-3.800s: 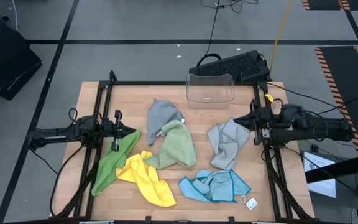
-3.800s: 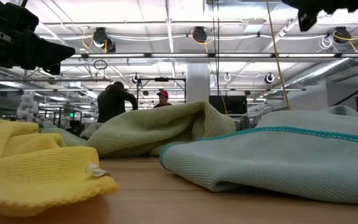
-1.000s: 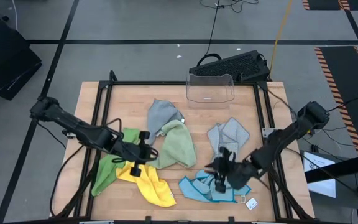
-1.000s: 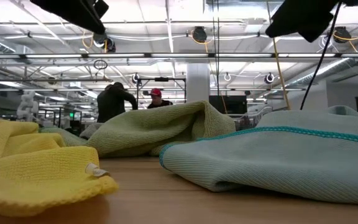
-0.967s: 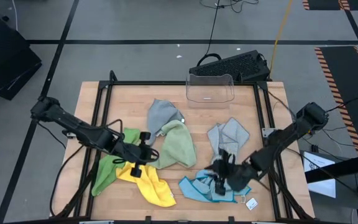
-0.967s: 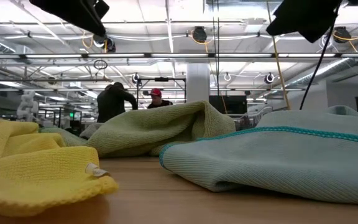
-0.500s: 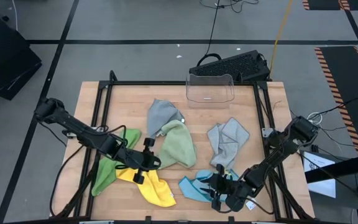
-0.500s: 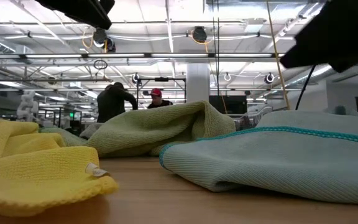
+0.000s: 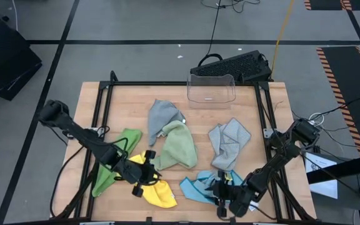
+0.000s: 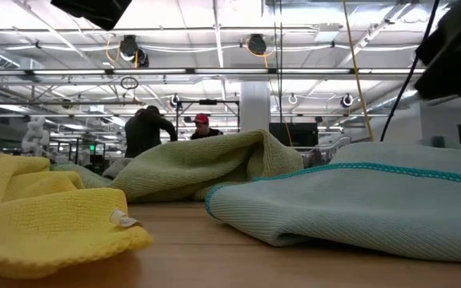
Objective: Fold microfiber towels
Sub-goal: Fold the blue towel
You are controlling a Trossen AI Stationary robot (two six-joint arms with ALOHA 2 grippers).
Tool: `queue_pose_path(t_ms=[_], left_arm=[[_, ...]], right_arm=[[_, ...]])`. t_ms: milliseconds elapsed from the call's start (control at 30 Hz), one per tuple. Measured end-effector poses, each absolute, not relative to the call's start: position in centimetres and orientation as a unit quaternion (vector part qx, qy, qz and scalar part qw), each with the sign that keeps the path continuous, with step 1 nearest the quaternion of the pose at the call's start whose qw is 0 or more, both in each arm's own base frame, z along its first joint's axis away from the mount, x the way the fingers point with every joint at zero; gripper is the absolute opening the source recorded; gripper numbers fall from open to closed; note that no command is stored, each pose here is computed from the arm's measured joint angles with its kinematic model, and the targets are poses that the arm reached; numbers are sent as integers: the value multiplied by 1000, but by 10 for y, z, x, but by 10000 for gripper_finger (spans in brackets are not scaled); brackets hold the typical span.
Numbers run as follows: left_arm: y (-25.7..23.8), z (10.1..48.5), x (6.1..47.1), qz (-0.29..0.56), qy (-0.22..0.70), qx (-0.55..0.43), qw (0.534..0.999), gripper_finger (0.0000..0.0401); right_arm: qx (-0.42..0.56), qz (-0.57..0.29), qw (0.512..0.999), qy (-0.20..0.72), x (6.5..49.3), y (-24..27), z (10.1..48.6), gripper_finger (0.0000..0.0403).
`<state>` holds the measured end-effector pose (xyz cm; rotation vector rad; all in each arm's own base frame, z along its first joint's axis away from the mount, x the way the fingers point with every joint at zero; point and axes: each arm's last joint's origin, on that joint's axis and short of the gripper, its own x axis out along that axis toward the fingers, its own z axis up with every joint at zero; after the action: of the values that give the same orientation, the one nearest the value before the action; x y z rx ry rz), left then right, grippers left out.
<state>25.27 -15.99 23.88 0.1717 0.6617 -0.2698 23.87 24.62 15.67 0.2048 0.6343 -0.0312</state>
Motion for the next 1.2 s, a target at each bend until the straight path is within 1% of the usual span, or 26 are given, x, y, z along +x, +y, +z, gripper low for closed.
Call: queue_pose_path(t_ms=[133,267,367,500,633,900,1100,1200], left_arm=[[-164,235,257,-130,317,71,937,67],[-166,234,262,-119,302,47,945,67],[-168,236,264,-110,287,26,951,67],[-173,239,267,-94,255,15,962,67],[-178,243,268,-96,226,11,969,67],[-178,251,271,-78,181,20,980,67],[-178,251,271,-58,176,26,982,67],[-179,252,270,-60,174,29,982,67]], right_arm=[[96,-11,928,361,232,263,176,134],[93,-16,912,398,217,279,195,134],[103,-3,902,418,202,289,200,134],[93,10,894,438,182,300,195,134],[56,15,889,454,167,308,183,134],[-19,-5,877,480,162,308,158,136],[-56,-12,870,489,163,309,142,164],[-61,-26,876,478,164,308,140,180]])
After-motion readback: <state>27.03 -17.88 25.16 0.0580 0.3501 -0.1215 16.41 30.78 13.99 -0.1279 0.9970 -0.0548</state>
